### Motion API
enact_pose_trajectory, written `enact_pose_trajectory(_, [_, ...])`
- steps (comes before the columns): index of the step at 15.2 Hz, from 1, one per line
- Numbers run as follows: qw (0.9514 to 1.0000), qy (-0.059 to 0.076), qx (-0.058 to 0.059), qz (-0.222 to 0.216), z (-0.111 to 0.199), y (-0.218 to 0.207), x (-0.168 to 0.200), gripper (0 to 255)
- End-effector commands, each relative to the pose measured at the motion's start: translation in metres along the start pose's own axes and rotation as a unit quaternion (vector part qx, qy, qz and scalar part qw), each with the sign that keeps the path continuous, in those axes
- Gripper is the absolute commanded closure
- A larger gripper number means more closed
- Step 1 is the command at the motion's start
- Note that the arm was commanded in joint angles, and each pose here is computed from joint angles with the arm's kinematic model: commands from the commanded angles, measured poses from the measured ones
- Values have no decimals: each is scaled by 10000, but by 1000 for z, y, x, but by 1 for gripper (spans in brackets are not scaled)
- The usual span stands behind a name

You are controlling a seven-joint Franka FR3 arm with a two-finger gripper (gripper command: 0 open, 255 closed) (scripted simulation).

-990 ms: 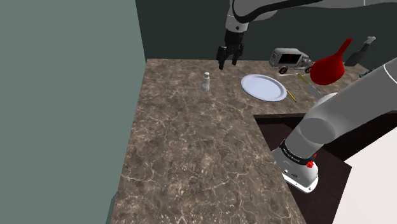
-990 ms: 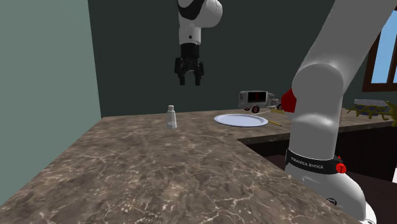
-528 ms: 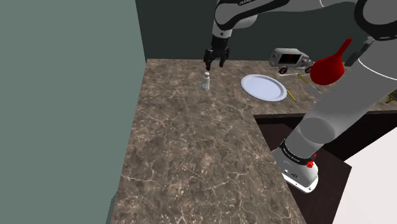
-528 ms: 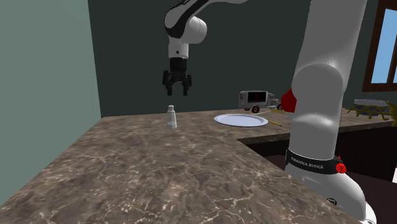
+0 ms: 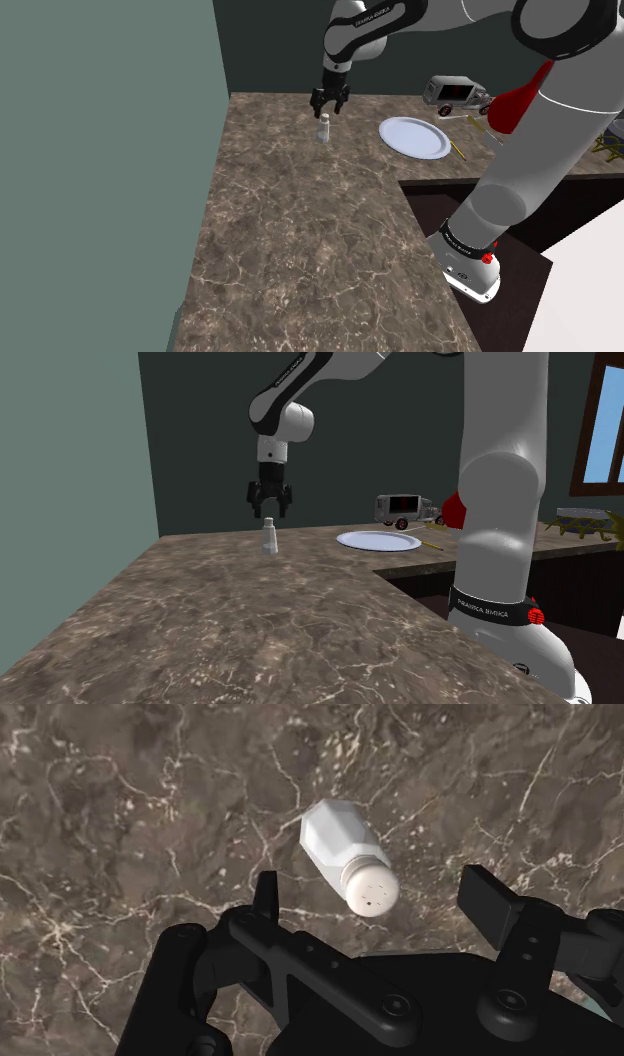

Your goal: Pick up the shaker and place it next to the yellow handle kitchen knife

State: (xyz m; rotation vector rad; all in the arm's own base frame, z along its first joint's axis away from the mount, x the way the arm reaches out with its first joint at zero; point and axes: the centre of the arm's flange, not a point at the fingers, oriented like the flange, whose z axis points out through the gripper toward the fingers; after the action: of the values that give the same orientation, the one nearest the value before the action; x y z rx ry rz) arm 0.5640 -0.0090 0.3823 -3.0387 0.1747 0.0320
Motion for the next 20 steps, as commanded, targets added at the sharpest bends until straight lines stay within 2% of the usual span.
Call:
enact_pose_trajectory(1, [10000,3,1,1,10,0,0,0])
enact_pose_trajectory(3, [10000,3,1,1,19,0,0,0])
enact_pose_trajectory(10, [10000,3,1,1,19,0,0,0])
enact_pose_trajectory(11, [10000,3,1,1,19,0,0,255])
enact_pose_trajectory(20, [10000,3,1,1,19,0,0,255])
